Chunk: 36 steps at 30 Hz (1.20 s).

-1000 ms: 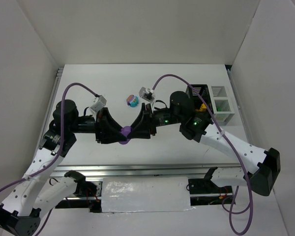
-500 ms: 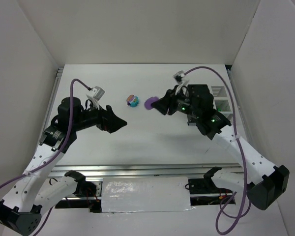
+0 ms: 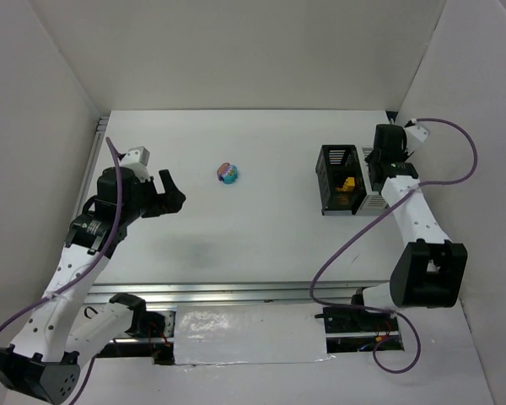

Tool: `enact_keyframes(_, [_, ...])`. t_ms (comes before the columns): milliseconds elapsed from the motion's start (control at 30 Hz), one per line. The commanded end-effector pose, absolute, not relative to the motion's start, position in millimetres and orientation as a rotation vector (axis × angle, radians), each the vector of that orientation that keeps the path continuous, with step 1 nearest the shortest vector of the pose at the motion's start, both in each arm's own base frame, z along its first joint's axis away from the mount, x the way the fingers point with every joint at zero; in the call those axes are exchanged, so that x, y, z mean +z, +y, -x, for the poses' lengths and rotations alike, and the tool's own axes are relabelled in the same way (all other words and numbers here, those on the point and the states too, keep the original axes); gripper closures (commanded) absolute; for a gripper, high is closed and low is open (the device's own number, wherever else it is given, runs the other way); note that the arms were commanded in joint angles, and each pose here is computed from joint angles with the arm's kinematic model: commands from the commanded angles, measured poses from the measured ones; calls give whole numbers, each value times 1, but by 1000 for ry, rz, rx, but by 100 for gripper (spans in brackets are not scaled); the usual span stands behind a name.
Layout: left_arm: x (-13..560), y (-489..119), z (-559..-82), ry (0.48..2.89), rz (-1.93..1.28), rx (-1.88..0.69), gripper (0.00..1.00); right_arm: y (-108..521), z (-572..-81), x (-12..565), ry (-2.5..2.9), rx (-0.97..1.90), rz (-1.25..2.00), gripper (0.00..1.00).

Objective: Sort the legos into containers by color

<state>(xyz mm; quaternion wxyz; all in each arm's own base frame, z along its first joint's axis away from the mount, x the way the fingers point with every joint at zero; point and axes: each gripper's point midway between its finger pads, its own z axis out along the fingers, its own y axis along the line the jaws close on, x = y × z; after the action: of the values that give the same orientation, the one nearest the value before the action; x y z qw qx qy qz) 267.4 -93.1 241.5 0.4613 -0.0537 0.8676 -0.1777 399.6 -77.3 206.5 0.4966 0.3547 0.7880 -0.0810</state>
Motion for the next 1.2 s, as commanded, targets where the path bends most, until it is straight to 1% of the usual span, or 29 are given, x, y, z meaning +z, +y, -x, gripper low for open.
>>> enact_keyframes(0, [246, -80, -267, 2106, 158, -367, 0, -99, -418, 247, 1759, -271, -926, 100])
enact_keyframes(33, [246, -82, -267, 2105, 150, -378, 0, -104, -422, 250, 1746, -298, -940, 100])
enact_keyframes(100, [245, -85, -267, 2108, 132, -395, 0, -115, -428, 233, 1783, -353, -956, 100])
enact_keyframes(300, [239, -91, -268, 2134, 100, -417, 1, -117, -452, 218, 1807, -336, -936, 100])
enact_keyframes(433, [239, -93, -268, 2135, 86, -429, 0, -115, -463, 221, 1814, -322, -917, 100])
enact_keyframes(467, [238, -94, -268, 2137, 80, -434, 0, -113, -466, 220, 1820, -315, -904, 96])
enact_keyframes(533, [237, -98, -268, 2142, 60, -456, 0, -109, -470, 223, 1823, -282, -883, 94])
enact_keyframes(633, [235, -102, -267, 2147, 38, -475, 0, -108, -475, 224, 1825, -273, -874, 84])
enact_keyframes(700, [234, -102, -267, 2150, 40, -474, 1, -109, -477, 224, 1827, -280, -870, 75])
enact_keyframes(733, [235, -102, -267, 2147, 37, -474, 0, -110, -476, 219, 1848, -292, -874, 67])
enact_keyframes(767, [236, -102, -267, 2146, 39, -474, 1, -110, -476, 219, 1850, -295, -875, 47])
enact_keyframes(800, [234, -101, -267, 2149, 41, -470, 0, -110, -475, 218, 1852, -297, -878, 42])
enact_keyframes(900, [234, -100, -268, 2152, 48, -462, 0, -108, -474, 218, 1857, -285, -877, 37])
enact_keyframes(933, [233, -100, -269, 2157, 48, -461, 0, -107, -474, 220, 1854, -277, -876, 33])
enact_keyframes(1167, [231, -97, -272, 2166, 69, -440, 0, -98, -474, 233, 1854, -218, -862, 32])
